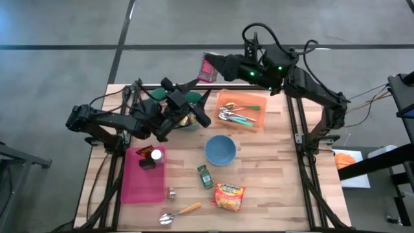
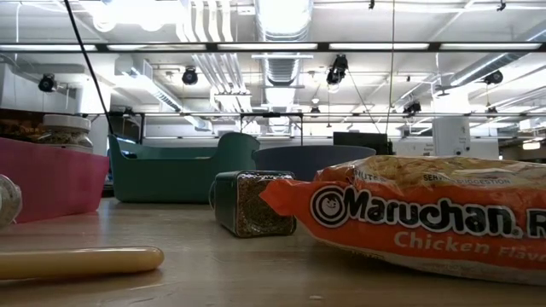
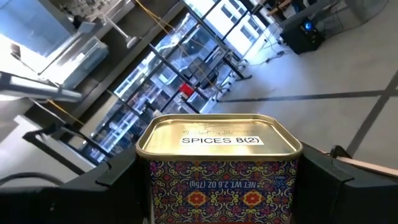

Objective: Pick & Place Food Item
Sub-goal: Put the red seasoning can into the pink bin

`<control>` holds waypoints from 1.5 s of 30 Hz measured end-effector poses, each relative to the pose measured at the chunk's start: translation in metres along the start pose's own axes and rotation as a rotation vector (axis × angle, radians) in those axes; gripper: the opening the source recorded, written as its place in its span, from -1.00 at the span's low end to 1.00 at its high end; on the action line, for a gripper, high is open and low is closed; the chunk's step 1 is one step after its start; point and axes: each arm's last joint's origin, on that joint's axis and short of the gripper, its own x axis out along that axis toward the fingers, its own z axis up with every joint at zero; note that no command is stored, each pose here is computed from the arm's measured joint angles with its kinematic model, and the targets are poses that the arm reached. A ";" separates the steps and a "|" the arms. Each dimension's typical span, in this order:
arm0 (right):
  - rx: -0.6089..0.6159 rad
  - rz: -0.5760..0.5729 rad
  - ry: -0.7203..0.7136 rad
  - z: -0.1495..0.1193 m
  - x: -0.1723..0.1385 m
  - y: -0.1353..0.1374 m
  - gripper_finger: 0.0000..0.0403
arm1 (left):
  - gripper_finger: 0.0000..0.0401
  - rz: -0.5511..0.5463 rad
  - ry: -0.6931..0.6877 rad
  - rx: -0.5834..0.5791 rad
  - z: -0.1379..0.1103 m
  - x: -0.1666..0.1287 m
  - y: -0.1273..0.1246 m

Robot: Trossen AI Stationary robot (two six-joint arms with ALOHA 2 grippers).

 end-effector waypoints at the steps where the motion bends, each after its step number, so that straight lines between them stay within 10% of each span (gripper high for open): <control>1: -0.003 -0.003 0.005 0.001 -0.002 0.000 0.38 | 0.09 -0.010 -0.004 0.001 0.000 0.000 0.000; 19: 0.011 -0.013 0.013 0.000 -0.004 -0.001 0.38 | 0.96 -0.006 -0.003 0.043 0.000 0.001 0.001; 45: 0.046 0.037 0.087 -0.016 0.003 -0.001 0.38 | 0.80 -0.032 -0.083 -0.002 0.004 0.007 0.007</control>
